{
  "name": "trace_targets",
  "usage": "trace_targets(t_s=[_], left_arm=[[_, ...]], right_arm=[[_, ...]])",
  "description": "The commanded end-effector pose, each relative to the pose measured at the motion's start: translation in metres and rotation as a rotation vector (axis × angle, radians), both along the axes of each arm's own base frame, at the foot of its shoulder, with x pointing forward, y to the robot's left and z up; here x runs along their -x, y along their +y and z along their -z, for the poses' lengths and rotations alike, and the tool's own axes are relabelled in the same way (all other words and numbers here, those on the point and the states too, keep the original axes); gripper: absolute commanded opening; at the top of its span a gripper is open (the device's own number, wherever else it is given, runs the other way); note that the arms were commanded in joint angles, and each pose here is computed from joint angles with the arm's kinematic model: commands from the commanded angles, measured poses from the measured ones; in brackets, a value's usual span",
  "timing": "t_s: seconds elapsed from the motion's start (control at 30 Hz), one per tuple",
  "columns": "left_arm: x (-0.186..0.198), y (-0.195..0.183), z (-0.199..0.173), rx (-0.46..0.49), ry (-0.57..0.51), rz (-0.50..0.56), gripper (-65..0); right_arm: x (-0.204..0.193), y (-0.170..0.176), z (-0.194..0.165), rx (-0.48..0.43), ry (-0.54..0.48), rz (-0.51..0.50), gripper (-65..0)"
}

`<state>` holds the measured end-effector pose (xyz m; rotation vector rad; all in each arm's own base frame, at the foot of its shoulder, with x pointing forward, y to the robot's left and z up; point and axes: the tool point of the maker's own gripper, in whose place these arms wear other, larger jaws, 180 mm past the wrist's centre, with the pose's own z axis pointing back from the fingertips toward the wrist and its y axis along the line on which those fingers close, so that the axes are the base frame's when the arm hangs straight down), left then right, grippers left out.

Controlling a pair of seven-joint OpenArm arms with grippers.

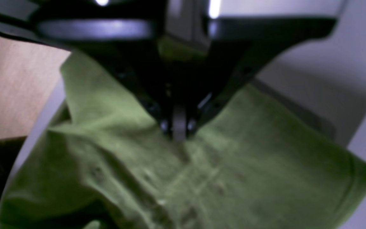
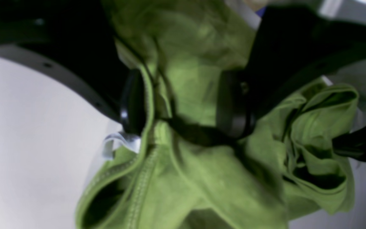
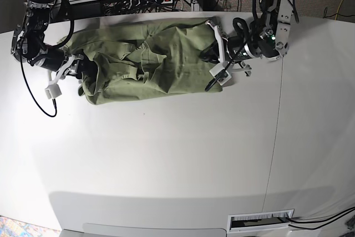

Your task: Fold the T-shirt properly

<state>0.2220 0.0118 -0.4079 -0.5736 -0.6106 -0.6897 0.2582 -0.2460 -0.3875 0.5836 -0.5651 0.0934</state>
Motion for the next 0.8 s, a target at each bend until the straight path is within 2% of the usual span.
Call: trace_targets(t_s=[0.0,0.17,0.27,0.33,0.57,0.63,0.73,0.77], left_arm=[[0.006,0.011,0.014,-0.085,0.033,0.013,-65.0],[0.008,0.012,0.017,-0.086,0.042,0.012,-65.0],[0.008,0.012,0.016,-0.085,0.041,0.012,-65.0],[0.007,0.012,0.016,-0.083,0.039,0.011,-65.0],[0.006,0.010,0.015,-0.073,0.030,0.010,-65.0],[0.005,0.010,0.014,-0.069,0.027,0.009,-65.0],[0.005,0.010,0.014,-0.069,0.027,0.008,-65.0],[0.005,0.010,0.014,-0.068,0.027,0.009,-65.0]], right_arm=[[0.002,-0.005,0.001,0.033,0.019,-0.014,-29.7],[0.006,-0.003,0.002,0.028,0.039,-0.028,-29.7],[0.009,0.009,-0.007,-0.057,0.040,-0.053,-29.7],[0.008,0.012,-0.009,-0.071,0.037,-0.059,-29.7],[0.014,-0.006,0.007,0.072,0.103,-0.070,-30.5],[0.016,-0.009,0.010,0.092,0.114,-0.071,-37.8],[0.014,-0.006,0.008,0.076,0.104,-0.069,-57.7],[0.012,-0.004,0.005,0.059,0.093,-0.067,-62.5]])
